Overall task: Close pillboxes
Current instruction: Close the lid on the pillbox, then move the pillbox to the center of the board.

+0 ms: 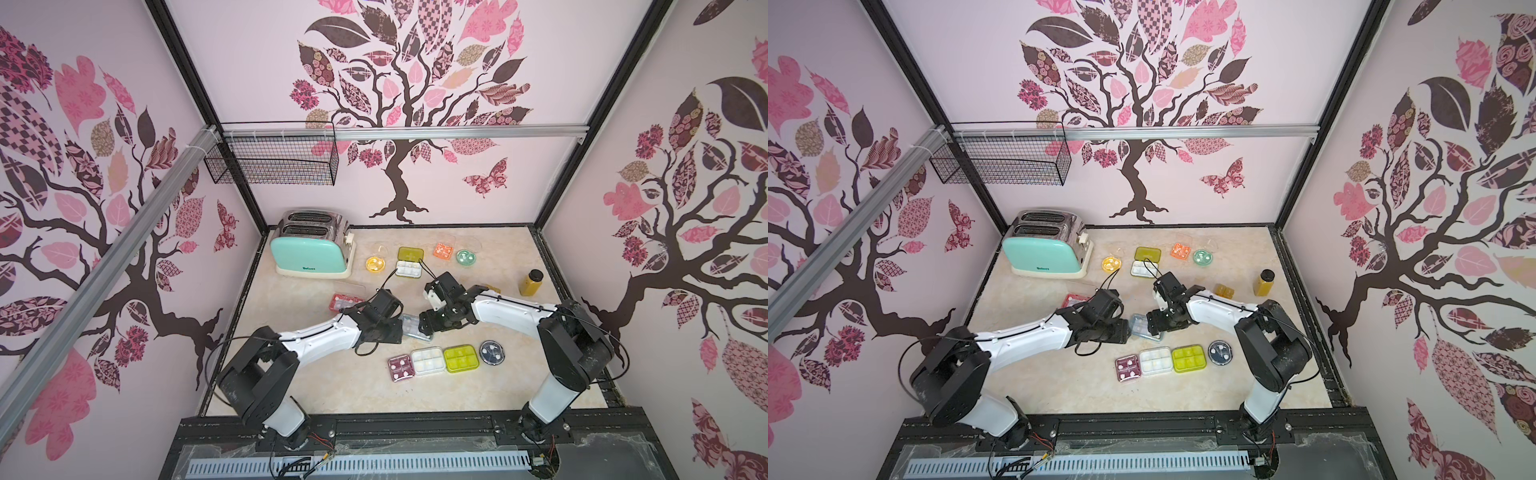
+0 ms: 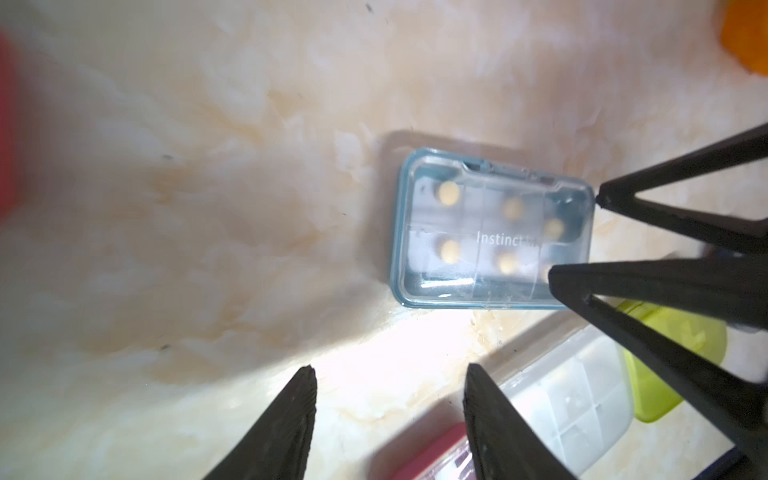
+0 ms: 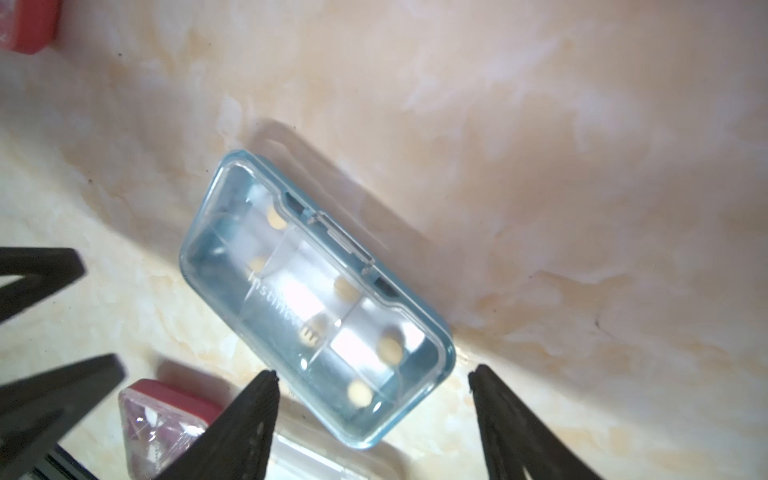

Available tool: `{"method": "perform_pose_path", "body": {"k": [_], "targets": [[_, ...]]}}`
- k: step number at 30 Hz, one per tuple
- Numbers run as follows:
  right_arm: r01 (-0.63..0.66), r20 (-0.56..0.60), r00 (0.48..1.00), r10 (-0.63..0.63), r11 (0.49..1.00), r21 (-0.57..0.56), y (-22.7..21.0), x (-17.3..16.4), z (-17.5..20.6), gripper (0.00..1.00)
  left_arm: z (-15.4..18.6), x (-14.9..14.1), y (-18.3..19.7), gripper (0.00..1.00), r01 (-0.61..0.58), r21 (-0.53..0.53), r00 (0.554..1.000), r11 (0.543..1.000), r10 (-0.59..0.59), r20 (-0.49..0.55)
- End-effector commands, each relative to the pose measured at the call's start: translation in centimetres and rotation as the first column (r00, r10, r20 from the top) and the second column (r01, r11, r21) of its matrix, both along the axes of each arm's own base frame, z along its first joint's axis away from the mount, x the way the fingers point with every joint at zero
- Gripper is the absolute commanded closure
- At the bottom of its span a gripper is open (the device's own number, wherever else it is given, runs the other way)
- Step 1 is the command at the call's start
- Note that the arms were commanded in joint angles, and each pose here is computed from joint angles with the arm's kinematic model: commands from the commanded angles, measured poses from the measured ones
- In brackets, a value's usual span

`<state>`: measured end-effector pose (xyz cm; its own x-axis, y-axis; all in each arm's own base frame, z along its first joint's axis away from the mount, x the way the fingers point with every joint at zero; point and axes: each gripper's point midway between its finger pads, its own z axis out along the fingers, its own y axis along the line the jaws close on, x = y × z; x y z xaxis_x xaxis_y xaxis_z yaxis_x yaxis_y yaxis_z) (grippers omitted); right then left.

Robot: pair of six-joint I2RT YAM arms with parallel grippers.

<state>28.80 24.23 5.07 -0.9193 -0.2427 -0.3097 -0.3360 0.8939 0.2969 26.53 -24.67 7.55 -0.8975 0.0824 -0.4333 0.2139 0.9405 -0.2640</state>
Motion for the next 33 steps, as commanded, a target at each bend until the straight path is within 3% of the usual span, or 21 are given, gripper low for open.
{"method": "perform_pose_path", "body": {"k": [1, 4, 9, 13, 17, 20, 26, 33], "targets": [[-0.002, 0.051, 0.999, 0.001, 0.999, 0.035, 0.3, 0.7, 2.6, 0.2, 3.1, 1.4, 3.3, 0.38, -0.073, 0.123, 0.992, 0.99, 0.06, 0.108], [0.008, 0.065, 0.998, -0.012, 0.998, 0.069, 0.4, 0.8, 3.7, 0.08, 4.3, 2.2, 5.7, 0.36, -0.122, 0.142, 0.986, 0.982, 0.104, 0.128], [0.044, 0.086, 0.995, -0.054, 0.993, 0.108, -0.1, 0.6, 4.9, 0.01, 5.1, 3.9, 10.6, 0.33, -0.246, 0.155, 0.961, 0.957, 0.22, 0.167], [0.073, 0.071, 0.994, -0.083, 0.988, 0.133, -0.6, -0.1, 5.0, 0.01, 5.2, 5.4, 14.2, 0.16, -0.348, 0.182, 0.93, 0.92, 0.314, 0.189], [0.083, 0.054, 0.994, -0.092, 0.985, 0.151, -0.9, -1.1, 4.9, 0.01, 4.5, 6.5, 16.4, 0.14, -0.394, 0.133, 0.915, 0.909, 0.375, 0.148], [0.087, 0.051, 0.994, -0.096, 0.984, 0.152, -1.3, -1.6, 4.7, 0.01, 4.5, 7.4, 17.7, 0.14, -0.434, 0.108, 0.894, 0.895, 0.413, 0.173], [0.104, 0.025, 0.994, -0.111, 0.976, 0.189, -1.5, -2.8, 4.5, 0.01, 2.5, 9.4, 20.1, 0.22, -0.507, 0.06, 0.859, 0.86, 0.498, 0.12], [0.117, -0.002, 0.993, -0.119, 0.965, 0.236, -1.6, -4.2, 4.4, 0.01, -0.6, 11.9, 21.7, 0.4, -0.532, 0.126, 0.847, 0.838, 0.527, 0.071]]}}
